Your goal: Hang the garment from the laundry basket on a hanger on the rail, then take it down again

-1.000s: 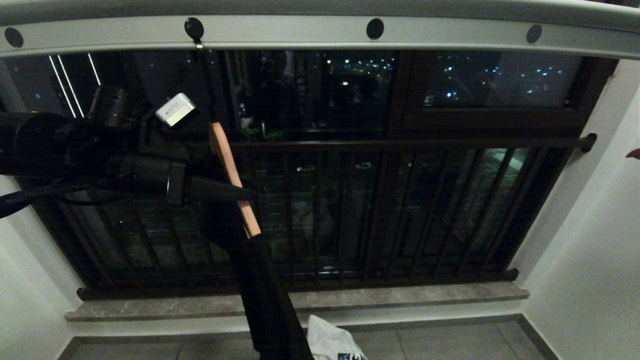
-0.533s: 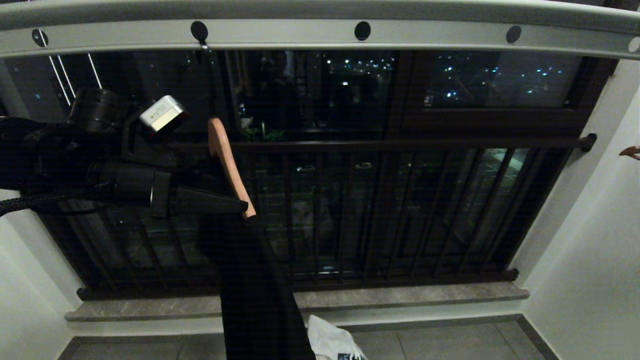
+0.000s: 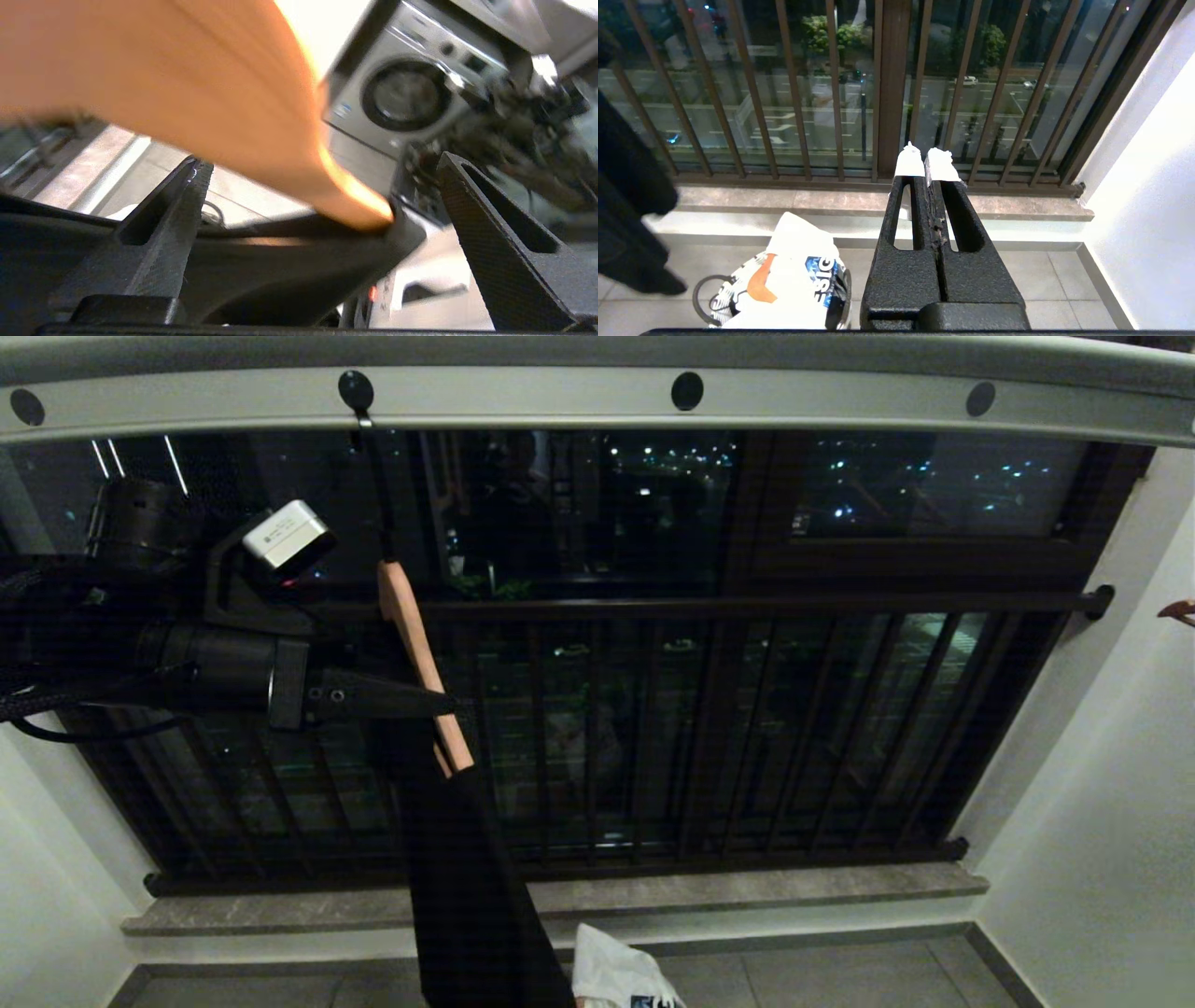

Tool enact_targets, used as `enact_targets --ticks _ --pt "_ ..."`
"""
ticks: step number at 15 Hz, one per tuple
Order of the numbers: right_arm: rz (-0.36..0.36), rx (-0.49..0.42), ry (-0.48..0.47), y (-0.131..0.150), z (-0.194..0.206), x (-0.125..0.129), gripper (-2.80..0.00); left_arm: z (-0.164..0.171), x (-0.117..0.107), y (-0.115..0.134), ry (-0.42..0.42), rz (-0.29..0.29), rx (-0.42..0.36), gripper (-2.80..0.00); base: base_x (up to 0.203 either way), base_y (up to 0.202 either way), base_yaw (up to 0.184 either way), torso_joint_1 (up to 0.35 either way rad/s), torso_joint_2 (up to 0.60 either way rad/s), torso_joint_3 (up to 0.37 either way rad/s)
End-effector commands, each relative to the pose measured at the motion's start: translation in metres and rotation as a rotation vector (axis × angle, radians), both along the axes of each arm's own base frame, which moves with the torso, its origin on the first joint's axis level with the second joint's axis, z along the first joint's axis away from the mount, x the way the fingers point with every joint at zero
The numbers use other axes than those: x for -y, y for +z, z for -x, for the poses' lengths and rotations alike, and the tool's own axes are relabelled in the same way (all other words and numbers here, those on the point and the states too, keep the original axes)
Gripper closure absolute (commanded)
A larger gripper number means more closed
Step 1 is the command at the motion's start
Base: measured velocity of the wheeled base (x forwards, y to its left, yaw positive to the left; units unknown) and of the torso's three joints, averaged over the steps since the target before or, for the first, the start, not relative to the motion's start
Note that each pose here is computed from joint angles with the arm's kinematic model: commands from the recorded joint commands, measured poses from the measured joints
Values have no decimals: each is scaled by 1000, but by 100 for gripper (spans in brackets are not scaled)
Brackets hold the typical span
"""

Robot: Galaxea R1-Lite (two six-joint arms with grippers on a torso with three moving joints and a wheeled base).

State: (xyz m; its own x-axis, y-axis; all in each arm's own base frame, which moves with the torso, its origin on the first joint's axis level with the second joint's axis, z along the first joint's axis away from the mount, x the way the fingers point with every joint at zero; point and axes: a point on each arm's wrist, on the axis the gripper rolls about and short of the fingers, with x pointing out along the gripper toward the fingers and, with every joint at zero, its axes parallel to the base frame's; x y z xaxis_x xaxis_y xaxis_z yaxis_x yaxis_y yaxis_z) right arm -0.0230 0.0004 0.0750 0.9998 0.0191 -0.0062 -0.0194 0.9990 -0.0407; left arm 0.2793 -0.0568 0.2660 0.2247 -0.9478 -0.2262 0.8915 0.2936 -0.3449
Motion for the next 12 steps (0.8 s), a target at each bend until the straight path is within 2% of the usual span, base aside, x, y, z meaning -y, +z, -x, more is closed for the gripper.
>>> enact_targets --ticks 1,4,7,12 --pt "1 -1 1 0 0 0 0 1 0 5 49 8 17 -280 0 0 0 0 0 0" --pt "1 -1 1 0 0 0 0 -2 8 2 135 33 40 -280 0 0 0 0 0 0" --pt "1 -1 1 0 0 0 0 0 27 -4 223 55 73 -280 0 0 0 0 0 0" --pt "1 -1 1 0 0 0 0 27 47 3 296 146 103 -280 0 0 0 0 0 0"
